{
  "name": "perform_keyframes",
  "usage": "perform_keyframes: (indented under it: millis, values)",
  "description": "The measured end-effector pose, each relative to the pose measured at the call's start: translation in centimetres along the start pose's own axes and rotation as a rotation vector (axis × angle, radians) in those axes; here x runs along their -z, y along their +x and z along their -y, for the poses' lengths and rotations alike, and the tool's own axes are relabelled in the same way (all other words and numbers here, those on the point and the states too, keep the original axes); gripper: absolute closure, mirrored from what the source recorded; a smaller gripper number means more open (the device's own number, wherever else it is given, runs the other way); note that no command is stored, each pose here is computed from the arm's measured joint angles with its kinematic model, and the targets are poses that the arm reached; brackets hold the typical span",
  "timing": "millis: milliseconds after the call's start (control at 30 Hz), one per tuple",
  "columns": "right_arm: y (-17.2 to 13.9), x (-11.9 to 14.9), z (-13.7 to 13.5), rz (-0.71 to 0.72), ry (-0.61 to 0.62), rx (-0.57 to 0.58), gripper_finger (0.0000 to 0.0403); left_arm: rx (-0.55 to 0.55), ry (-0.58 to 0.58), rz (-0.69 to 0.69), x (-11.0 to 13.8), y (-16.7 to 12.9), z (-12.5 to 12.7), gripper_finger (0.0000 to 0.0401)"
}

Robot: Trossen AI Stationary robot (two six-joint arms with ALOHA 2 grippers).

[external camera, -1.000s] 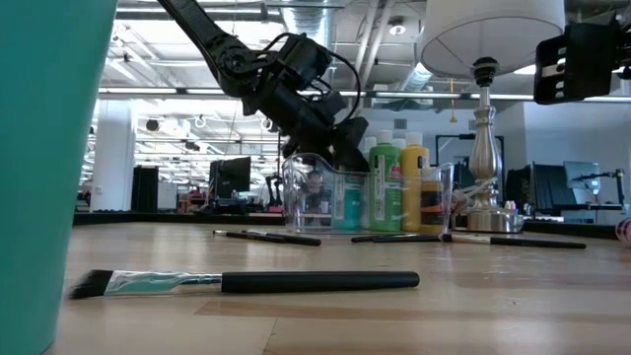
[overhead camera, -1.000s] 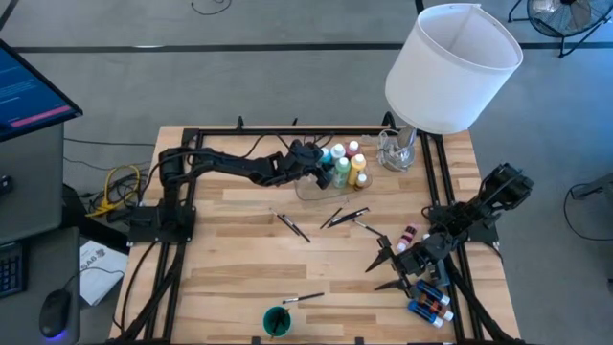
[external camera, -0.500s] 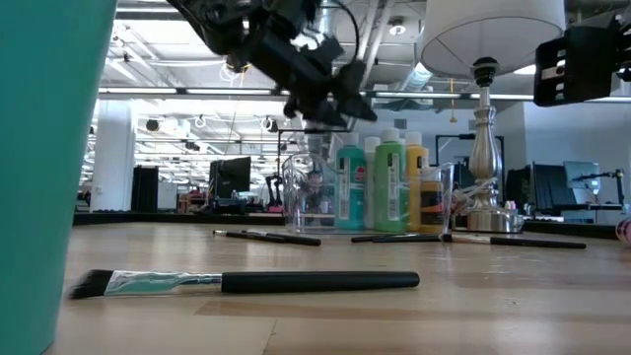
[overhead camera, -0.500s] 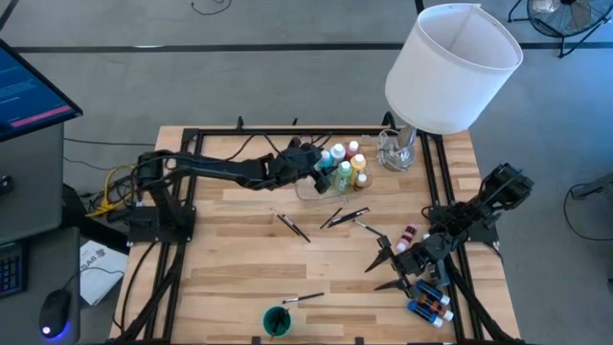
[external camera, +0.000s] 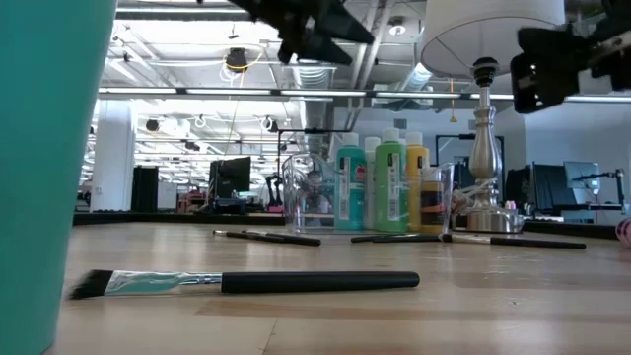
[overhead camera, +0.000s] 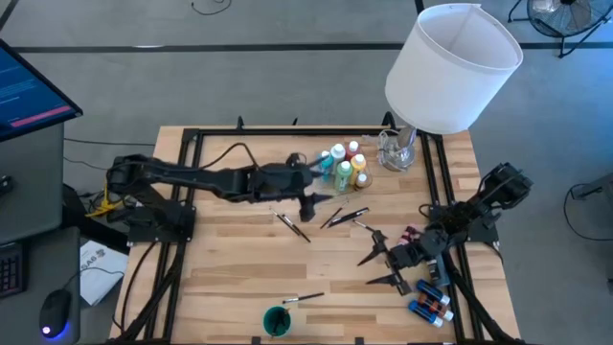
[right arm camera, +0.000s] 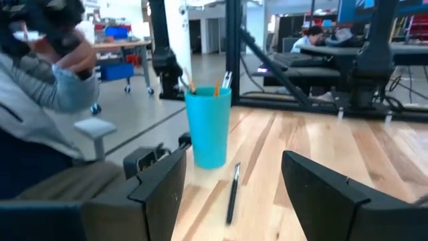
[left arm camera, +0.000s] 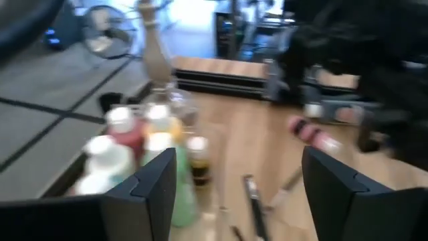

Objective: Pick & Place Paint Supplies
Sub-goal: Put the silver paintbrush into the green cup

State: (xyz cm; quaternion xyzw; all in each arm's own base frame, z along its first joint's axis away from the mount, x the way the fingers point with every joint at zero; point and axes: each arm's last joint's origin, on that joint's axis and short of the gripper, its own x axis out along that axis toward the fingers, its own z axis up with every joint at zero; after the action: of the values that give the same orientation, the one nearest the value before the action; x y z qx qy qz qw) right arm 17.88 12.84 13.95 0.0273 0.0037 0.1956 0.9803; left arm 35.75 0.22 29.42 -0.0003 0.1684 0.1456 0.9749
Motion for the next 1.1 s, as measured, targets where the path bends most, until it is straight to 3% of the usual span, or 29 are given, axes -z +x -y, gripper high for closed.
perform_keyframes:
  millis: [167,500,867,1100]
  values:
    - [1.1,-0.9,0.1,0.035,0.009,0.017,0.0163,0.141,0.024,-0.008,0.8,-0.9,2.5,0.0192]
    - [3.2,-2.8,-0.4,0.100,0.044,0.017,0.0163,0.227,0.173,0.043,1.3,-3.4,4.8,0.0209]
    - [8.3,-6.3,-0.1,0.022,0.083,0.078,0.0163,0.207,0.119,0.121,1.9,-8.5,2.7,0.0232]
    - [8.6,-9.1,1.2,-0.148,0.154,0.149,0.0163,0.219,0.072,0.177,2.7,-11.2,1.2,0.0237]
